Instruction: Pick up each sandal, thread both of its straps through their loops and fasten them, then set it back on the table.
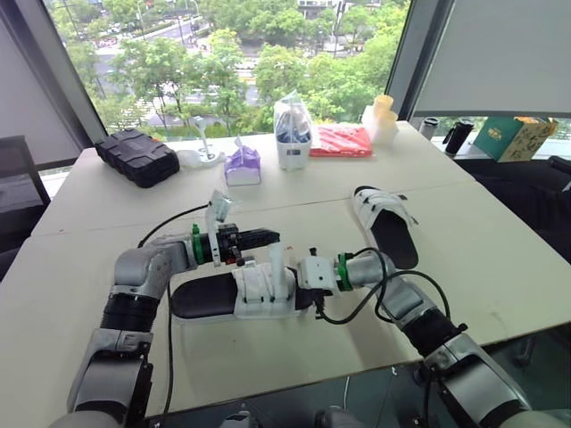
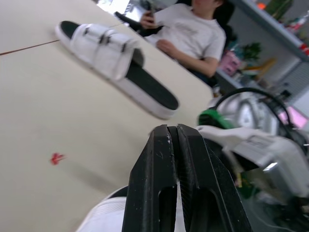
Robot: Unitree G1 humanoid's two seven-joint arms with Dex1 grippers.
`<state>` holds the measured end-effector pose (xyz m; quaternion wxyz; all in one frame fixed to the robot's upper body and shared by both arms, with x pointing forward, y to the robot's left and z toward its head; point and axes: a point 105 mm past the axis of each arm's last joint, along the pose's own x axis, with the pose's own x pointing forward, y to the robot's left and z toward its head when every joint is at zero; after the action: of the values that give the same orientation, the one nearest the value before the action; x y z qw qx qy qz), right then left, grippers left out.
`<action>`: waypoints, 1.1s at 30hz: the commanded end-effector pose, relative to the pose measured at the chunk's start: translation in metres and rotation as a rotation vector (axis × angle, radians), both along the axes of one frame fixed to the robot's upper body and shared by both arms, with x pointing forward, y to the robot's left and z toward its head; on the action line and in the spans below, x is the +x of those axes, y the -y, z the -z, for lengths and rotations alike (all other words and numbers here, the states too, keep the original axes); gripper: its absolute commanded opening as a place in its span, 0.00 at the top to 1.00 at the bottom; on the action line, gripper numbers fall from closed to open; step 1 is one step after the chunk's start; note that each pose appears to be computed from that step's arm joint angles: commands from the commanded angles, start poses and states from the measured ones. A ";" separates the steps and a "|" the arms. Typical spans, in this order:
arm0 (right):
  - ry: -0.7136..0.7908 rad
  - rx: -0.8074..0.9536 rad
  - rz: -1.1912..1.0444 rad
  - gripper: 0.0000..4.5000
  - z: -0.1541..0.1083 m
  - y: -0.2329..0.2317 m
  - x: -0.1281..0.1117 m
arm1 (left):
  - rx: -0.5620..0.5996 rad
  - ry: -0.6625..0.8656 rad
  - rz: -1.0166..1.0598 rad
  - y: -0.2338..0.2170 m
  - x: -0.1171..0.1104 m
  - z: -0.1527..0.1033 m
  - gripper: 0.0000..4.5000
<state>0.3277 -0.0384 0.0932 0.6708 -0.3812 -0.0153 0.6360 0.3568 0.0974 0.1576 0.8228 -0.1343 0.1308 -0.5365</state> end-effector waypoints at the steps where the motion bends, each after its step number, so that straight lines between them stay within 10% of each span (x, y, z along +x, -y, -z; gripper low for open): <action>1: -0.054 -0.082 0.038 1.00 0.022 0.013 -0.002 | 0.045 0.086 -0.030 -0.002 0.006 -0.004 1.00; 12: -0.057 -0.086 0.043 1.00 0.022 0.015 -0.003 | 0.279 0.111 -0.039 -0.005 0.012 0.044 1.00; 22: -0.058 -0.084 0.045 1.00 0.022 0.014 -0.003 | 0.564 0.232 -0.031 -0.015 0.020 0.070 0.01; 33: -0.045 -0.071 0.043 1.00 0.017 0.011 -0.002 | 0.659 0.349 -0.219 -0.048 0.047 0.045 0.01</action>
<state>0.3252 -0.0377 0.0935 0.6720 -0.3807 -0.0131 0.6351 0.4034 0.1342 0.1059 0.8798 0.2119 0.1448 -0.4001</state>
